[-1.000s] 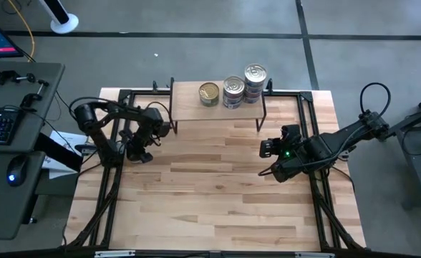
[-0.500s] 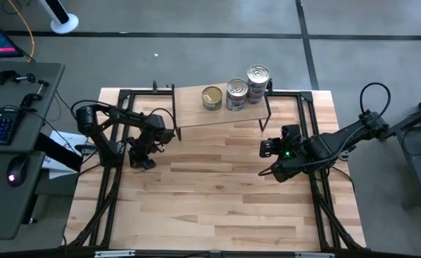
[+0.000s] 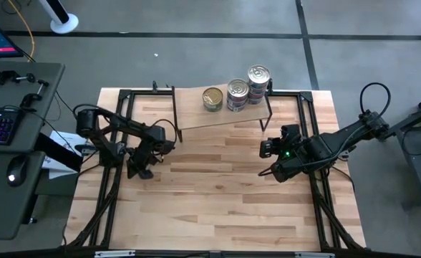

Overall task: Stack canned seafood by type on shelf
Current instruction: Stack the blue tuna can on top of the other stacked blue tuna cans on the shelf

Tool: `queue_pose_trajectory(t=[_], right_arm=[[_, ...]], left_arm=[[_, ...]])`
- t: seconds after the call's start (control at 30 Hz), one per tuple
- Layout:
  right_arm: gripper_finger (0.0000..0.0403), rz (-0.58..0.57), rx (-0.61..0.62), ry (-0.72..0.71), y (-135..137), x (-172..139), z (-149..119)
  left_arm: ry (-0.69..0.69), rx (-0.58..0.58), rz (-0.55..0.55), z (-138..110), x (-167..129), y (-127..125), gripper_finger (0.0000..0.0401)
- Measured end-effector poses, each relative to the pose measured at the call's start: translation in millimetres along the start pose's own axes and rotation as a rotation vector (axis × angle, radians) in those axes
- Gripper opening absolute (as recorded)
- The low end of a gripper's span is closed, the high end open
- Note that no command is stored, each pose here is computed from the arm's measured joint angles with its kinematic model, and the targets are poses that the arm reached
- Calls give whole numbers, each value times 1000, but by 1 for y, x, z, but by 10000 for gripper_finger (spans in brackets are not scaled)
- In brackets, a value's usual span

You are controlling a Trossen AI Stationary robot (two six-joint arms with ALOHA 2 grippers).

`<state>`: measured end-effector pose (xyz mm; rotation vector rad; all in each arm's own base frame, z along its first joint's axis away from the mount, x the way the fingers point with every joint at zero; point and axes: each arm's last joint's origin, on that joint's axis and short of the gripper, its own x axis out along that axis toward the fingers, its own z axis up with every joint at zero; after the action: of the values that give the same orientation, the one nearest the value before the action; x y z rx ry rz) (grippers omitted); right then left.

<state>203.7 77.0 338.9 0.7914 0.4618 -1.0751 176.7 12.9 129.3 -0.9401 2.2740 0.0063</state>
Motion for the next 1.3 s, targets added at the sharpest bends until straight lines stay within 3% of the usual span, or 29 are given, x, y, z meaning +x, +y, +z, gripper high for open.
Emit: queue_pose_trajectory(t=[0.13, 0.23, 0.67, 1.3], right_arm=[[0, 0, -4, -13, 0, 0, 0], [0, -6, -11, -15, -1, 0, 1], [0, -6, -10, -14, -1, 0, 1], [0, -11, -10, 3, -1, 0, 0]], left_arm=[[-60, 59, 11, -7, -5, -8, 0], [-166, 40, 31, -15, -13, -11, 0], [-826, -251, 176, -60, -37, -10, 0], [-1107, -281, 337, -94, 3, -47, 0]])
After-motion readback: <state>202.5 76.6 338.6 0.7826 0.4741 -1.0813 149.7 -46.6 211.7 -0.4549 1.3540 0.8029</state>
